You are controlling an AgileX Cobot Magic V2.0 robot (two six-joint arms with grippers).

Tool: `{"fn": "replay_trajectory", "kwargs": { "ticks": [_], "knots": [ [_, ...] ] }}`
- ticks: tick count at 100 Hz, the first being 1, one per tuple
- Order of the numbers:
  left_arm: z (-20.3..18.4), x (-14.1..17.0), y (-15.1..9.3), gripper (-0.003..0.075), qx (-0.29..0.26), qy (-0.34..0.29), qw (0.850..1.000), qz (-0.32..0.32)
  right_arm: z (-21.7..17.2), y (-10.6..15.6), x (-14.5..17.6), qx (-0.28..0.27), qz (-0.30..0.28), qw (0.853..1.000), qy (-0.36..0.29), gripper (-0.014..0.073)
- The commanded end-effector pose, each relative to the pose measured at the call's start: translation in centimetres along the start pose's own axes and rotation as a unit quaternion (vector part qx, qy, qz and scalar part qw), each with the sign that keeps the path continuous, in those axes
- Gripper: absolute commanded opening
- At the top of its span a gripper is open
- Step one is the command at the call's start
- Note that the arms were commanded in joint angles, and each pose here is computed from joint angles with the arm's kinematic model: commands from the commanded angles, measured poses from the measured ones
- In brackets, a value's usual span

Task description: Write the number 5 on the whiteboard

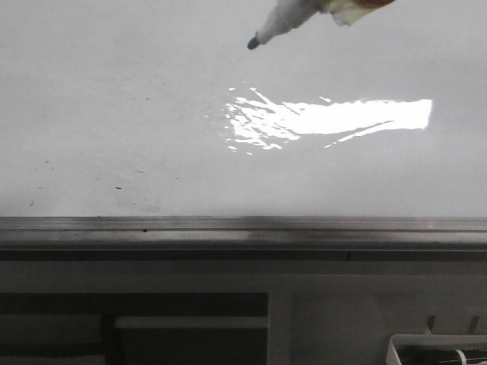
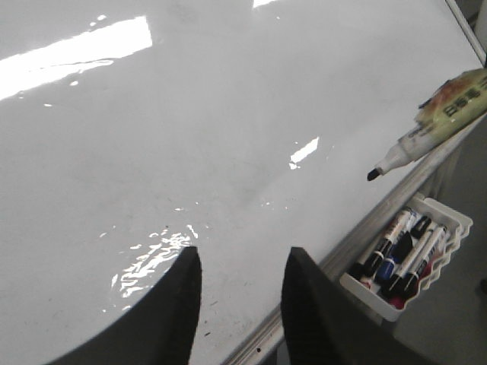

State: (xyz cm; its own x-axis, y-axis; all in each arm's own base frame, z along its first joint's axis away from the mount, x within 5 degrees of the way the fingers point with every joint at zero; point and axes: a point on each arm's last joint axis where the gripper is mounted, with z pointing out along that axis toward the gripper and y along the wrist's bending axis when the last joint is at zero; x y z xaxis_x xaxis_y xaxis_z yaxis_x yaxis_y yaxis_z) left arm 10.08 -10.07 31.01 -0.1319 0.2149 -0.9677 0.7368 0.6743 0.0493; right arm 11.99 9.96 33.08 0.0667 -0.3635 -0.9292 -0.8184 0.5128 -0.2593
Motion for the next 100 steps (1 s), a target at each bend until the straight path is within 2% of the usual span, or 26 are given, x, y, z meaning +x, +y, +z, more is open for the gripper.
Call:
{"fn": "replay_trajectory", "kwargs": {
  "ticks": [1, 14, 25, 43, 67, 100],
  "knots": [
    [-0.5, -1.7, 0.5, 0.018, -0.026, -0.065, 0.997, -0.019, 0.9, -0.8, -0.5, 0.012, -0.011, 1.0, -0.008, -0.0052],
    [-0.5, -1.7, 0.6, 0.0073, -0.029, -0.069, 0.997, -0.019, 2.4, -1.8, -1.1, 0.01, 0.031, 0.999, -0.013, -0.0052],
    [-0.5, -1.8, 0.6, -0.002, -0.029, -0.07, 0.997, -0.019, 3.2, -3.0, -1.9, 0.029, 0.035, 0.999, -0.016, -0.0052],
    [-0.5, -1.8, 0.6, -0.002, -0.03, -0.071, 0.997, -0.019, 4.0, -4.2, -3.1, 0.042, -0.016, 0.999, -0.021, -0.0052],
    [-0.5, -1.8, 0.6, -0.002, -0.03, -0.071, 0.997, -0.019, 4.0, -5.2, -2.9, 0.094, -0.022, 0.995, -0.011, -0.0052],
    [-0.1, -1.6, 0.6, -0.002, -0.029, -0.063, 0.997, -0.023, 4.3, -5.1, -2.8, 0.085, -0.033, 0.996, -0.006, -0.0052]
  ]
}}
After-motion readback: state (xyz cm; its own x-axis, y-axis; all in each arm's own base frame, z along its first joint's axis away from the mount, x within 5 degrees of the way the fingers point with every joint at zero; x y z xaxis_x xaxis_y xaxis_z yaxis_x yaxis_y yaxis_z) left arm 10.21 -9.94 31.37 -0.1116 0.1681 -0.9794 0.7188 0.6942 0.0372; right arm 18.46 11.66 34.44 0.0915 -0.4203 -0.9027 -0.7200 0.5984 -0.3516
